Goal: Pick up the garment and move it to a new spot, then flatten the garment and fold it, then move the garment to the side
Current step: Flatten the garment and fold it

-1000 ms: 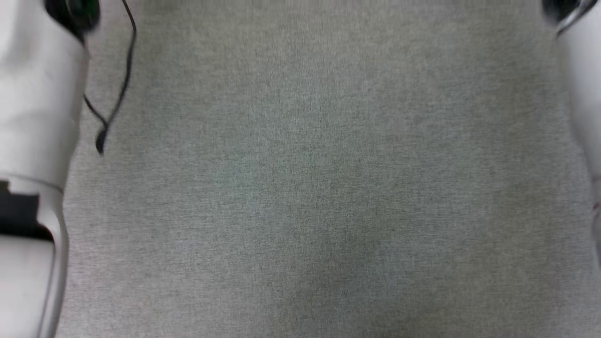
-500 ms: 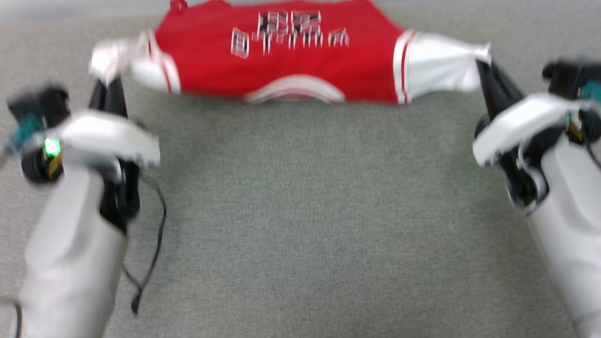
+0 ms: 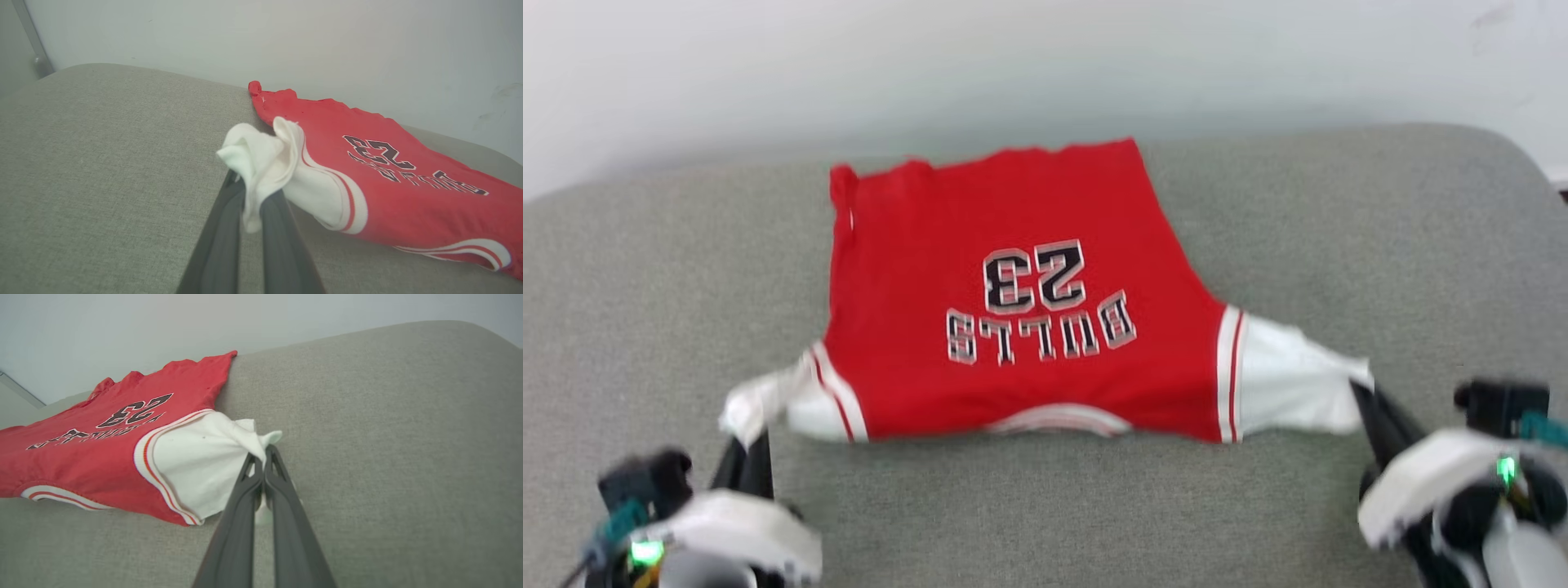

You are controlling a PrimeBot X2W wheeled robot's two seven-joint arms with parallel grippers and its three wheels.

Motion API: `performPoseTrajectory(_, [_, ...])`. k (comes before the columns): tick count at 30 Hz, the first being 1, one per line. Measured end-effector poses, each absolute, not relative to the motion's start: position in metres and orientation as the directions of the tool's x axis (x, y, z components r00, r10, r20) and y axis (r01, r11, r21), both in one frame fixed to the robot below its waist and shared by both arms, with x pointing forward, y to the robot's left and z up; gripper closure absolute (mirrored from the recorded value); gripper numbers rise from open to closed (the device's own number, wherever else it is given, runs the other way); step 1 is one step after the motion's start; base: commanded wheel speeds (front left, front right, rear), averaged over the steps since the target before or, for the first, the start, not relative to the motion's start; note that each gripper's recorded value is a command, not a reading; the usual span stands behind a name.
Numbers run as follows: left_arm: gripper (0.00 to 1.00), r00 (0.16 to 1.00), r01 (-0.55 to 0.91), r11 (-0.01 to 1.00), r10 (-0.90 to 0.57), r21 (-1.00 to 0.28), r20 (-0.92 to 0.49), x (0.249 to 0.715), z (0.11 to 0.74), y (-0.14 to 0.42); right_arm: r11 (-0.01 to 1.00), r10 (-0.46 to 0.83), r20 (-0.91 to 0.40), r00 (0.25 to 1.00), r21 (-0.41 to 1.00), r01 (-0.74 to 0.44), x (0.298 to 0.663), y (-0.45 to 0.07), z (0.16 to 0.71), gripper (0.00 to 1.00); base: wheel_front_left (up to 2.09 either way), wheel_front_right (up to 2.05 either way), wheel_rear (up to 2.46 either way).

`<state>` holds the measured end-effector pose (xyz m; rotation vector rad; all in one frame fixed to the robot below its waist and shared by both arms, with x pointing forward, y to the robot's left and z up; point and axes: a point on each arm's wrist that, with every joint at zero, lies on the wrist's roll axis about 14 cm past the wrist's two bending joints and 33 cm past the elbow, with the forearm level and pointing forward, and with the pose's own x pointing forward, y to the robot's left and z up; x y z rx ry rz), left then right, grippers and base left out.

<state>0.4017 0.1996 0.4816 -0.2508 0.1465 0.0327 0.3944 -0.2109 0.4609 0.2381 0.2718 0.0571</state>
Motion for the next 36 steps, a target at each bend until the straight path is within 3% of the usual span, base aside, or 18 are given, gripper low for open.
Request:
performPoseTrajectory(12, [1.0, 0.931, -0.129, 0.967, 0.043, -0.219, -0.362, 0.318, 0.449, 0.21, 0.957, 0.098, -0.565, 0.819, 0.279, 0.078, 0.275, -0.194, 0.416, 1.0, 0.0, 0.0, 0.0])
performPoseTrajectory(13, [1.0, 0.929, -0.129, 0.966, 0.039, -0.224, -0.367, 0.316, 0.447, 0.207, 0.957, 0.1, -0.586, 0.804, 0.277, 0.082, 0.27, -0.194, 0.412, 0.93, 0.0, 0.0, 0.0])
performPoseTrajectory(14, [1.0, 0.928, -0.128, 0.965, 0.036, -0.229, -0.37, 0.316, 0.446, 0.205, 0.956, 0.107, -0.601, 0.792, 0.281, 0.084, 0.267, -0.192, 0.409, 0.59, 0.0, 0.0, 0.0])
performPoseTrajectory(15, [1.0, 0.927, -0.122, 0.966, 0.029, -0.228, -0.373, 0.315, 0.444, 0.202, 0.955, 0.11, -0.603, 0.79, 0.285, 0.084, 0.267, -0.191, 0.409, 0.0, 0.0, 0.0, 0.0])
performPoseTrajectory(19, [1.0, 0.947, -0.095, 0.967, 0.015, -0.237, -0.321, 0.325, 0.454, 0.194, 0.959, 0.11, -0.56, 0.821, 0.277, 0.06, 0.284, -0.188, 0.418, 0.0, 0.0, 0.0, 0.0])
performPoseTrajectory(24, [1.0, 0.966, -0.07, 0.967, 0.004, -0.244, -0.26, 0.337, 0.466, 0.186, 0.967, 0.053, -0.353, 0.934, 0.251, 0.039, 0.342, -0.203, 0.46, 0.0, 0.0, 0.0, 0.0])
performPoseTrajectory(30, [1.0, 0.982, -0.033, 0.972, -0.011, -0.232, -0.187, 0.358, 0.483, 0.179, 0.972, 0.027, -0.225, 0.974, 0.234, 0.028, 0.423, -0.219, 0.485, 0.0, 0.0, 0.0, 0.0])
performPoseTrajectory(34, [1.0, 0.989, -0.021, 0.972, -0.014, -0.234, -0.147, 0.371, 0.49, 0.175, 0.975, 0.074, -0.224, 0.972, 0.222, -0.023, 0.484, -0.211, 0.496, 0.0, 0.0, 0.0, 0.0])
performPoseTrajectory(35, [1.0, 0.992, -0.022, 0.971, -0.008, -0.236, -0.127, 0.381, 0.491, 0.174, 0.973, 0.128, -0.281, 0.951, 0.223, -0.066, 0.528, -0.197, 0.496, 0.0, 0.0, 0.0, 0.0])
performPoseTrajectory(36, [1.0, 0.992, -0.023, 0.971, -0.006, -0.237, -0.123, 0.383, 0.49, 0.174, 0.973, 0.14, -0.308, 0.941, 0.217, -0.073, 0.541, -0.195, 0.494, 0.0, 0.0, 0.0, 0.0])
